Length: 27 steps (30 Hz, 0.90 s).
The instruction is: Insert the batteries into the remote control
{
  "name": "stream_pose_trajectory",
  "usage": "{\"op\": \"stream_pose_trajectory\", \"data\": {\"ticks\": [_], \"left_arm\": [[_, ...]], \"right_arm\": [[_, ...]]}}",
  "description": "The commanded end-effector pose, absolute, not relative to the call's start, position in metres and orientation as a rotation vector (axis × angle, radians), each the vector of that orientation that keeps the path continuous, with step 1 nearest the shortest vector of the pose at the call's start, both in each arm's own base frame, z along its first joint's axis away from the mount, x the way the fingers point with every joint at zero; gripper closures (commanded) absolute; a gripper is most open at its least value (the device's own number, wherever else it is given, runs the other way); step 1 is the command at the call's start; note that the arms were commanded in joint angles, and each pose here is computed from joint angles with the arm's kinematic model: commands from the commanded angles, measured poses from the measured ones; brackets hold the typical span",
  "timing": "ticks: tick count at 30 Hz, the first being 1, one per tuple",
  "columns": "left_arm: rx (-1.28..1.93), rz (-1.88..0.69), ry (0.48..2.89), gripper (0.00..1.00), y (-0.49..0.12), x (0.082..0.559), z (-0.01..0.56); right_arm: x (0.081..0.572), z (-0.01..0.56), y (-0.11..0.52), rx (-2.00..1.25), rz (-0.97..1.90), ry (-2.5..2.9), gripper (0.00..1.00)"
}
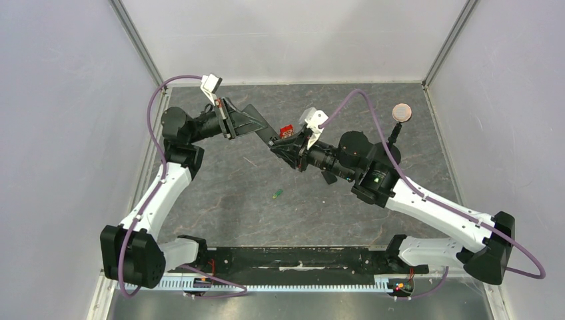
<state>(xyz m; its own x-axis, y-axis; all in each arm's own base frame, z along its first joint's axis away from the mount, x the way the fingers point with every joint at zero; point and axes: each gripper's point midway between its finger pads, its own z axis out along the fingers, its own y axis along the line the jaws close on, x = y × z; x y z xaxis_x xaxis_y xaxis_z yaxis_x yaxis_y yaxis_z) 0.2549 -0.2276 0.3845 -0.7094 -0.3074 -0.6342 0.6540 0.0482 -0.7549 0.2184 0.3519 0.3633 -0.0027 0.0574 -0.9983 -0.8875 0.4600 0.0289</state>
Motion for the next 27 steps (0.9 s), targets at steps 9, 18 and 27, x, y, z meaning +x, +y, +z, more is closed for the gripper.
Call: {"op": "stream_pose_trajectory", "data": {"ticks": [9,18,27], "left_arm": [[0.355,-1.739,1.555,0.98,-0.226,0.251,0.398],[0.354,-1.727,1.534,0.98,-0.225,0.251,0.405],[0.29,-1.702,1.506,0.98,-0.222,0.258,0.411]], "right_arm": [[0.216,0.385,0.346,-0.713,0.935,1.39,0.53],[0.211,0.424,0.327,-0.602,0.967,1.362,0.36],[0.233,0.419,0.317,-0.258,1.043,1.468,0.02]]}}
